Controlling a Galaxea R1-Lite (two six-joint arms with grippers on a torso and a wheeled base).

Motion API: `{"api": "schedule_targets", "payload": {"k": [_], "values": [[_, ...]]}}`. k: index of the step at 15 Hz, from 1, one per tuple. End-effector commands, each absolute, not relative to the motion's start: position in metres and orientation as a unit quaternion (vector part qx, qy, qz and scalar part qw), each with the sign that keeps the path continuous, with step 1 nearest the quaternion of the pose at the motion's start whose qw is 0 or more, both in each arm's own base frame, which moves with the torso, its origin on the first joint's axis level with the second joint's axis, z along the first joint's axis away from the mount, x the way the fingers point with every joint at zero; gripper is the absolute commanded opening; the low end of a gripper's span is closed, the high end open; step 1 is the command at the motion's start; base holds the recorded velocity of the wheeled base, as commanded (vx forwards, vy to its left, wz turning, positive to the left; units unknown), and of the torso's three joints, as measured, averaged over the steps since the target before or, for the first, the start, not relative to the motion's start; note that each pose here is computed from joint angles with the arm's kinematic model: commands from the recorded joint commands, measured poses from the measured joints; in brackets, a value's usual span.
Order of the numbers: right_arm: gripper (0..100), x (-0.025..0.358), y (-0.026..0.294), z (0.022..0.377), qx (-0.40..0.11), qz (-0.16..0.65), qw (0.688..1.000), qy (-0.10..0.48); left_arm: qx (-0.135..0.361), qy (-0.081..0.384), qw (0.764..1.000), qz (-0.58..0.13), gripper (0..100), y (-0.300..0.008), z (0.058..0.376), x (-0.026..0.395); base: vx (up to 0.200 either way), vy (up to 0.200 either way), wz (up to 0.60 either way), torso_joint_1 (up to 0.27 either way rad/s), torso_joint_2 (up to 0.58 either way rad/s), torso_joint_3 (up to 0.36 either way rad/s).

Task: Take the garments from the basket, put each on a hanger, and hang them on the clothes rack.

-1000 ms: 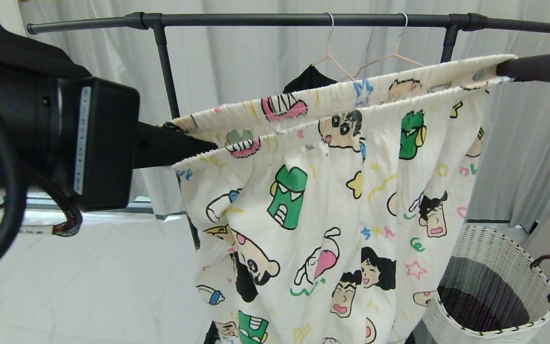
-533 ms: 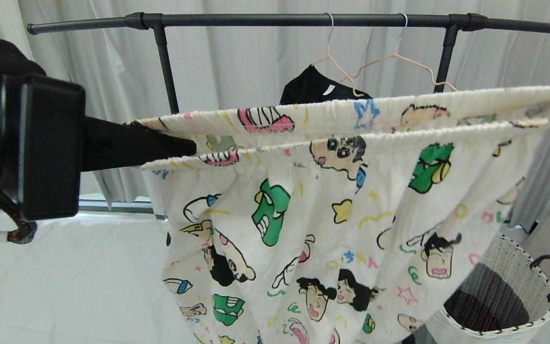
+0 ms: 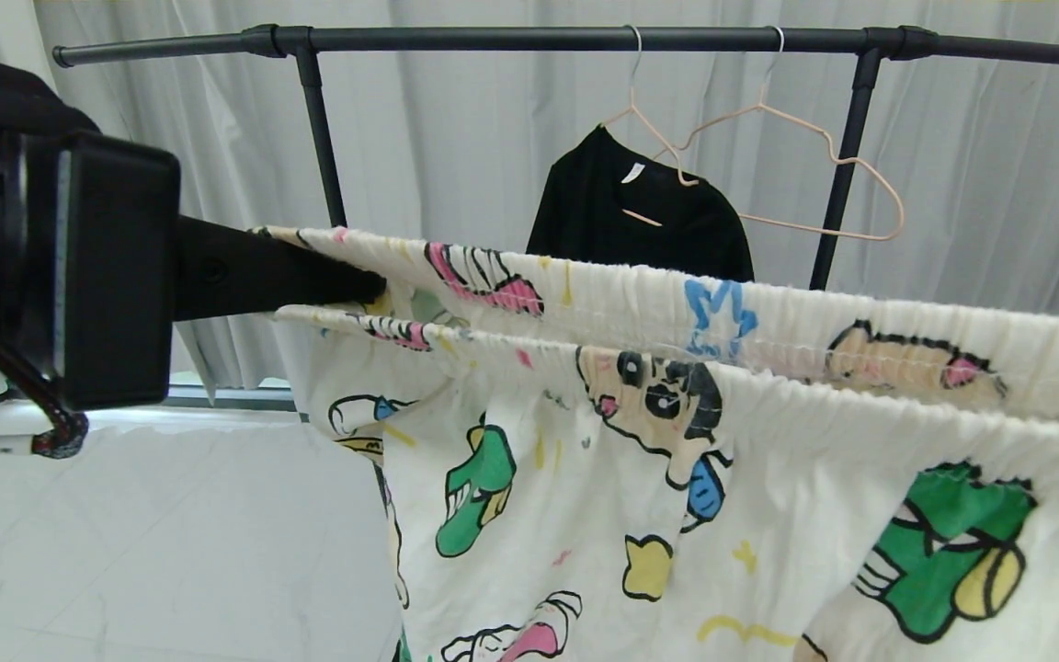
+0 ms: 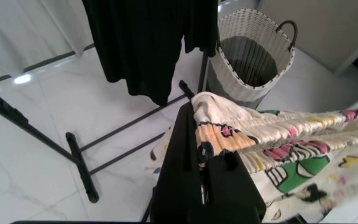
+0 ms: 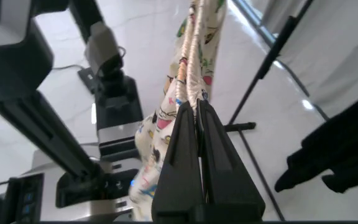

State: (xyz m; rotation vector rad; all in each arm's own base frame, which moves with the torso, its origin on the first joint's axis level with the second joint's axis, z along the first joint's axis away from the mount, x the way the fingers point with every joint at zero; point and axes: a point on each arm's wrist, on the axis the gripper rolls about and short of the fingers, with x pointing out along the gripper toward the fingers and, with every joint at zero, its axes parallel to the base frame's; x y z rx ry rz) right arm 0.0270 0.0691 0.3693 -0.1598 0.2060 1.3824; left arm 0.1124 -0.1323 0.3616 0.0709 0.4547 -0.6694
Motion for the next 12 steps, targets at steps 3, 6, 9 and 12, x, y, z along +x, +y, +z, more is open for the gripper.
{"api": "schedule_targets", "payload": {"k": [3, 6, 9, 12], "values": [[0, 0.032, 0.076, 0.365, -0.089, 0.594, 0.792, 0.104, 0.037, 0.222, 0.916, -0.333, 0, -0.128, 0.359, 0.106, 0.0, 0.0, 0.0, 0.0, 0.0, 0.0], [0, 0.042, 0.089, 0.365, -0.1, 0.533, 0.834, 0.1, 0.058, 0.251, 0.904, -0.341, 0, -0.122, 0.35, 0.094, 0.0, 0.0, 0.0, 0.0, 0.0, 0.0], [0, 0.059, 0.116, 0.368, -0.079, 0.511, 0.854, 0.065, 0.084, 0.275, 0.885, -0.367, 0, -0.115, 0.345, 0.077, 0.0, 0.0, 0.0, 0.0, 0.0, 0.0], [0, 0.08, 0.146, 0.366, -0.052, 0.498, 0.865, 0.019, 0.1, 0.277, 0.867, -0.403, 0, -0.112, 0.339, 0.063, 0.0, 0.0, 0.0, 0.0, 0.0, 0.0]]}}
